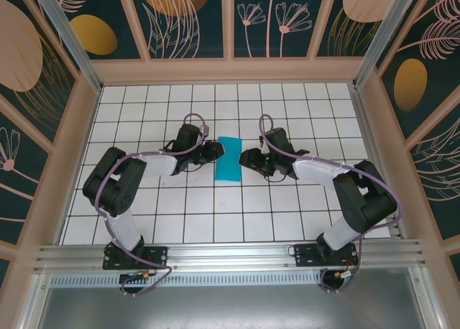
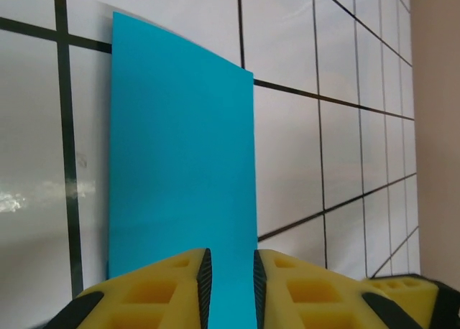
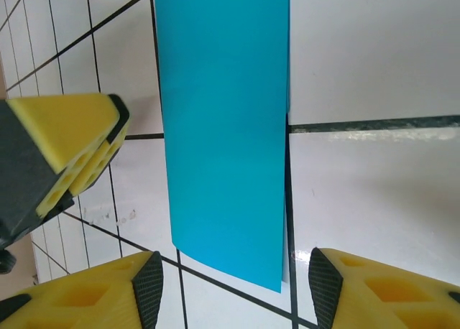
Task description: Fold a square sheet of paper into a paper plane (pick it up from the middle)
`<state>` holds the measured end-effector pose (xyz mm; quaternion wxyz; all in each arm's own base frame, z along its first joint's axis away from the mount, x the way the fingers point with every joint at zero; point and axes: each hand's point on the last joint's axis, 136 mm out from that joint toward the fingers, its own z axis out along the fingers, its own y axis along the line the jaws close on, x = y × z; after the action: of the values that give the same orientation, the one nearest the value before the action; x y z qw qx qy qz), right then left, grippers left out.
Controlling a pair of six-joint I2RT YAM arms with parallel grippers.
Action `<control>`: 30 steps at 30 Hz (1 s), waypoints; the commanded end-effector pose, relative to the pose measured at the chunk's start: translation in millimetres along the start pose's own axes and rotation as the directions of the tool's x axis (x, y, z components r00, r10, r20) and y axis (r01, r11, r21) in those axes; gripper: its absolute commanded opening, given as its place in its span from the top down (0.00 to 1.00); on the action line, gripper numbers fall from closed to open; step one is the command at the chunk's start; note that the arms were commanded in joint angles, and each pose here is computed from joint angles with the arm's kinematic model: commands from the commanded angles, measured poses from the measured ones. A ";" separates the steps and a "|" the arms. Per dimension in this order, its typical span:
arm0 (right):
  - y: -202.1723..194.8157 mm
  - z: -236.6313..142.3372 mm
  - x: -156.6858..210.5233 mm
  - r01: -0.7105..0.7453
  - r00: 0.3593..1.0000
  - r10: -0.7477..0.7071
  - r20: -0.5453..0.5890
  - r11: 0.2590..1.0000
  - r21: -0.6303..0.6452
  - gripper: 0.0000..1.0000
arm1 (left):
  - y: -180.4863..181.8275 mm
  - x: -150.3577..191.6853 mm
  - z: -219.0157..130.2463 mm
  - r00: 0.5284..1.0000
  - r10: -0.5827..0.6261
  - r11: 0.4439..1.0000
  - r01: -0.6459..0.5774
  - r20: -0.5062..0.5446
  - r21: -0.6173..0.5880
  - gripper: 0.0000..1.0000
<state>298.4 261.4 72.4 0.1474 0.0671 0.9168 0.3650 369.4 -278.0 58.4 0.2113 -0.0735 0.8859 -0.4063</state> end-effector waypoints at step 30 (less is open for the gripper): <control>8.9 34.4 31.3 -0.151 0.977 0.139 -0.164 0.986 -0.066 0.58 | 62.7 19.3 24.2 0.991 -0.131 0.972 0.124 -0.022 -0.199 0.80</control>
<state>279.7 284.3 40.9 0.0578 0.1080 0.9142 0.3864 378.2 -273.6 21.2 0.1889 -0.1196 0.8998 -0.3747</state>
